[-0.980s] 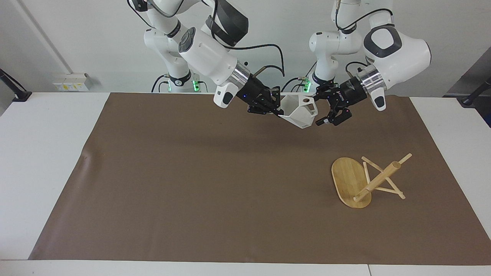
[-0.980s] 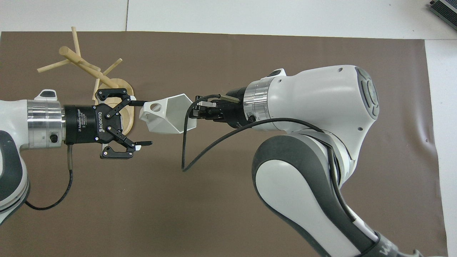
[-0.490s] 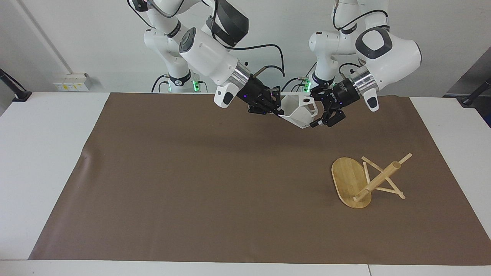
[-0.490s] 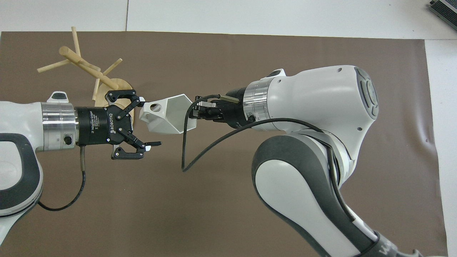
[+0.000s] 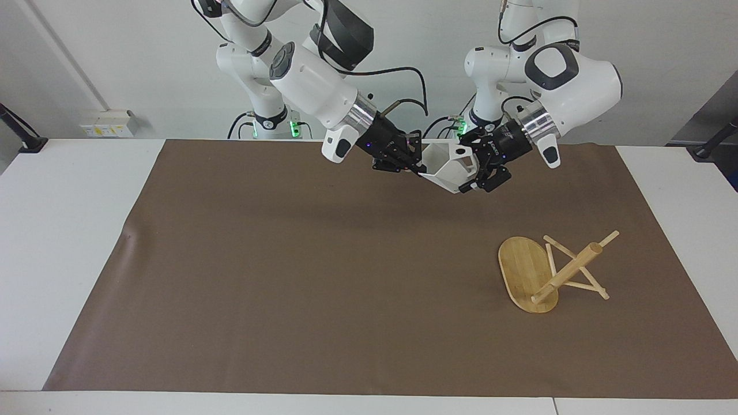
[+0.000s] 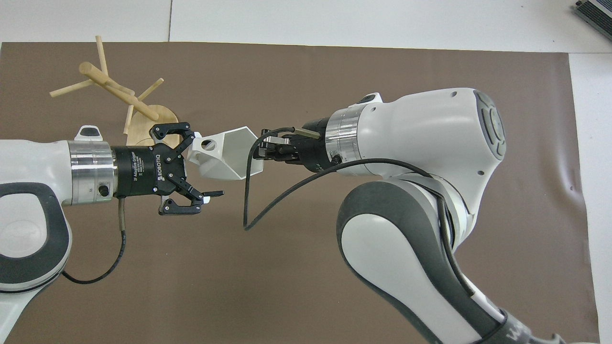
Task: Hang cup on rack
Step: 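Grasp the cup rim with the left gripper near the right gripper, then release the cup with the right gripper and withdraw it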
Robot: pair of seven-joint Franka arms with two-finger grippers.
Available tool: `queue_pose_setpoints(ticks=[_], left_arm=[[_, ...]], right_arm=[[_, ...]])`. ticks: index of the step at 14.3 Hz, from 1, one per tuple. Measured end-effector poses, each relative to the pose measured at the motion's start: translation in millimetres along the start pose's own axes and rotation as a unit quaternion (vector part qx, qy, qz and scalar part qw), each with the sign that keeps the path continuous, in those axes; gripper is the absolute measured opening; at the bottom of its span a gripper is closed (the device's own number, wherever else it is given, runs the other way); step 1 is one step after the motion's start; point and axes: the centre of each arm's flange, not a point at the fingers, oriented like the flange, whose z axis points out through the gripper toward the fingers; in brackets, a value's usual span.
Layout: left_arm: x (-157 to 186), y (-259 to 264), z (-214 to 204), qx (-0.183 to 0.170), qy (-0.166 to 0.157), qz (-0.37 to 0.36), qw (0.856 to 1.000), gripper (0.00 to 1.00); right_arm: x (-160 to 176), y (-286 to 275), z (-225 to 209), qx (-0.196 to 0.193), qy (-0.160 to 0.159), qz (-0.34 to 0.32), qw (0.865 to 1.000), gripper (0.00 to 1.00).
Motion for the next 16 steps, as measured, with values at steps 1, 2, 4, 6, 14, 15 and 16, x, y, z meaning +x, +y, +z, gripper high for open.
queue_pose_setpoints(ticks=[1, 2, 4, 6, 14, 15, 16], left_arm=[[0.4, -0.1, 0.2, 0.0, 0.0, 0.0, 1.0, 1.0], [0.7, -0.1, 0.3, 0.0, 0.0, -0.001, 1.0, 1.0], [2.6, 2.4, -2.9, -0.008, 0.001, -0.003, 1.0, 0.79], [3.1, 2.3, -3.2, -0.008, 0.001, -0.002, 1.0, 0.73], [2.9, 0.9, -0.8, -0.005, 0.001, -0.014, 1.0, 0.73], [2.3, 0.1, 0.4, -0.003, 0.002, -0.021, 1.0, 0.73], [1.7, -0.6, 1.7, -0.002, 0.003, -0.025, 1.0, 0.73]], right_arm=[[0.0, 0.1, 0.1, 0.0, 0.0, 0.0, 1.0, 0.04], [-0.1, 0.1, 0.1, 0.0, 0.0, 0.0, 1.0, 0.04], [-0.8, 1.2, 1.5, -0.002, -0.003, 0.001, 1.0, 0.04], [-0.3, 1.8, 1.5, -0.002, -0.002, 0.001, 1.0, 0.04], [0.0, 1.5, 1.0, -0.001, -0.001, 0.001, 1.0, 0.09], [0.1, 1.3, 0.8, -0.001, 0.0, 0.001, 1.0, 0.15], [0.2, 1.1, 0.6, -0.001, 0.0, 0.001, 1.0, 0.24]])
